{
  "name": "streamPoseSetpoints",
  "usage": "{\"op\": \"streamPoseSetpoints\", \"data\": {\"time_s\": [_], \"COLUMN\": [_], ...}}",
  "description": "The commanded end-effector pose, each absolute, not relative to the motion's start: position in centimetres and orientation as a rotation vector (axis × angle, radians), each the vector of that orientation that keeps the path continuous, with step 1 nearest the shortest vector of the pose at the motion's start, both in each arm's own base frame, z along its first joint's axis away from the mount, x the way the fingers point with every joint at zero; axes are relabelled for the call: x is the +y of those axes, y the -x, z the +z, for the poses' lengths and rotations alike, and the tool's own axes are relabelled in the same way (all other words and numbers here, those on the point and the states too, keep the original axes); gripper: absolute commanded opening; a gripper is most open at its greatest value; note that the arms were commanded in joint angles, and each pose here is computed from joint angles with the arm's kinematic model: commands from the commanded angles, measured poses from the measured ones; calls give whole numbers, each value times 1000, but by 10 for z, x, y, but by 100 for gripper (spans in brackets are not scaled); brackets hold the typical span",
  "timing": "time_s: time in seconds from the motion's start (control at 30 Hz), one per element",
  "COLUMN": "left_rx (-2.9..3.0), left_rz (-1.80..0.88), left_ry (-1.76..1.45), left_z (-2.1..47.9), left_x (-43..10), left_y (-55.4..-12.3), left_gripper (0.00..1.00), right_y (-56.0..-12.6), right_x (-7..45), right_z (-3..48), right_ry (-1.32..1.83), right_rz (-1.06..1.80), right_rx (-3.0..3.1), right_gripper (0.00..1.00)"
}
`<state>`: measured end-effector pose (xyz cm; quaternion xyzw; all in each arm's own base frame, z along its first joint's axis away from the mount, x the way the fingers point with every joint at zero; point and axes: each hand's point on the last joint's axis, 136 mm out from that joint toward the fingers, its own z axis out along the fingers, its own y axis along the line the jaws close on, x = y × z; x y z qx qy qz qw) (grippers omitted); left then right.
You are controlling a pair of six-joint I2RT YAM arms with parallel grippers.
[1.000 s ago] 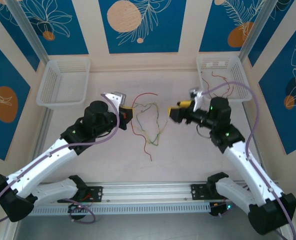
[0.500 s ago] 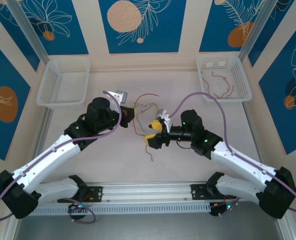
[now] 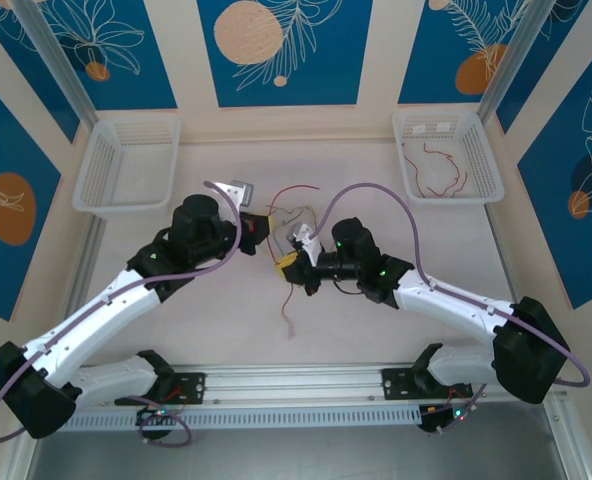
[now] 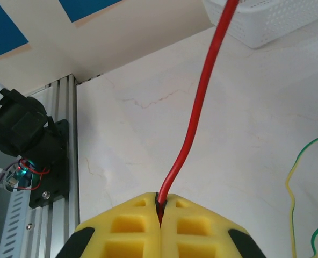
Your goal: Untangle the cables
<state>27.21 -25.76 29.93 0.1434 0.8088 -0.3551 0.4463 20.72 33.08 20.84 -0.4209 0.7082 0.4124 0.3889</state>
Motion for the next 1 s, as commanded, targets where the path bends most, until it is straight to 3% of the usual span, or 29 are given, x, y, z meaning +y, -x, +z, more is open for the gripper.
{"op": "streamPoseSetpoints", "data": {"time_s": [0.0, 0.2, 0.3, 0.4, 0.97], "left_rx": [1954, 1964, 1959, 1962, 1989], "left_rz": [-896, -835, -800, -768, -700], "left_ry": [-336, -276, -239, -232, -199], "left_z": [314, 308, 306, 305, 286], "left_x": [-253, -240, -231, -225, -209], "left_y": [-272, -274, -275, -274, -271], "left_gripper": [0, 3, 30, 45, 48], "right_y": [-216, -214, -214, -219, -243], "right_x": [333, 331, 331, 327, 281], "right_z": [229, 239, 244, 250, 275], "right_ry": [1037, 1037, 1032, 989, 815], "right_rz": [1015, 1011, 1020, 1009, 915], "right_rx": [1735, 1707, 1699, 1694, 1712], "right_gripper": [0, 0, 0, 0, 0]}}
